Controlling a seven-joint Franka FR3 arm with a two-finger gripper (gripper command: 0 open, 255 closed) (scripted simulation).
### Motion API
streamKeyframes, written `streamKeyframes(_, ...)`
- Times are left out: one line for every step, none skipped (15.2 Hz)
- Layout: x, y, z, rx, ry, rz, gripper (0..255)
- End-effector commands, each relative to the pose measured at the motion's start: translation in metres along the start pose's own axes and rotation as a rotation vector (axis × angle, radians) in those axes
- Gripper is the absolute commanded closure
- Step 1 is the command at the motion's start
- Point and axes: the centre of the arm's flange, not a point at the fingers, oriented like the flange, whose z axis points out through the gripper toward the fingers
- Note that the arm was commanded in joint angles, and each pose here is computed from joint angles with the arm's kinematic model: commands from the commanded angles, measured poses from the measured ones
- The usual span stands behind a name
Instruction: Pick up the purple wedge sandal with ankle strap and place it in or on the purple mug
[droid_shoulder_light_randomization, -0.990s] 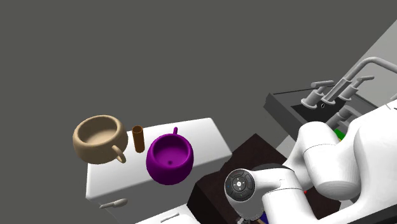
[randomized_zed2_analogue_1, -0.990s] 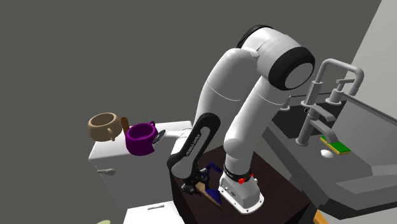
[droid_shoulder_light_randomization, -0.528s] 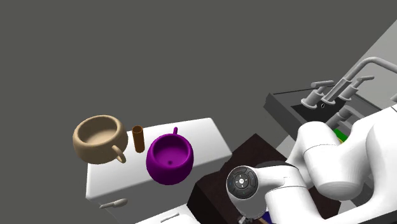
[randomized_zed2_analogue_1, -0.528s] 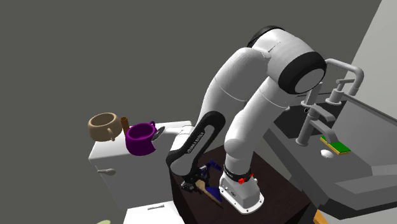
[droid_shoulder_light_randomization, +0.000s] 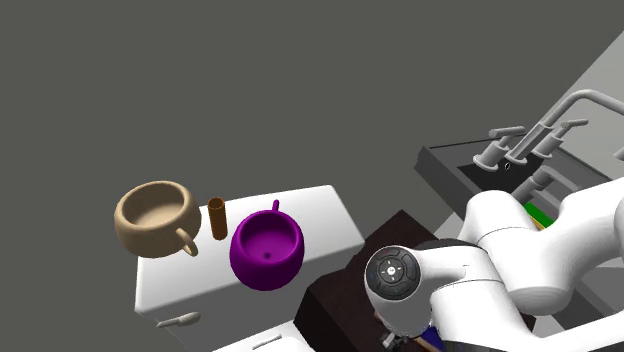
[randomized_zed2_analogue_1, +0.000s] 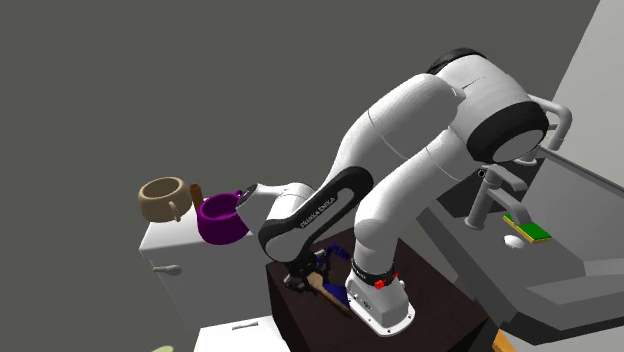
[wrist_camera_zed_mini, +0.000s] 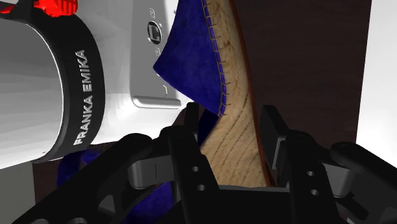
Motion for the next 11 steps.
streamKeyframes(-0.004, 0.004, -0.010, -0.001, -0.001, 0.000, 255)
streamKeyframes(-0.005, 0.007, -0.014, -0.001, -0.001, 0.000, 255)
streamKeyframes(-0.007, 0.009, -0.019, -0.001, -0.001, 0.000, 255)
streamKeyframes(-0.008, 0.011, -0.023, -0.001, -0.001, 0.000, 255)
streamKeyframes(-0.009, 0.013, -0.028, -0.001, -0.001, 0.000, 255)
streamKeyframes(-0.011, 0.016, -0.032, -0.001, -0.001, 0.000, 255)
streamKeyframes(-0.012, 0.018, -0.037, -0.001, -0.001, 0.000, 255)
streamKeyframes(-0.014, 0.020, -0.041, -0.001, -0.001, 0.000, 255)
streamKeyframes(-0.015, 0.022, -0.046, -0.001, -0.001, 0.000, 255)
streamKeyframes(-0.016, 0.025, -0.051, -0.001, -0.001, 0.000, 255)
streamKeyframes(-0.018, 0.027, -0.055, -0.001, -0.001, 0.000, 255)
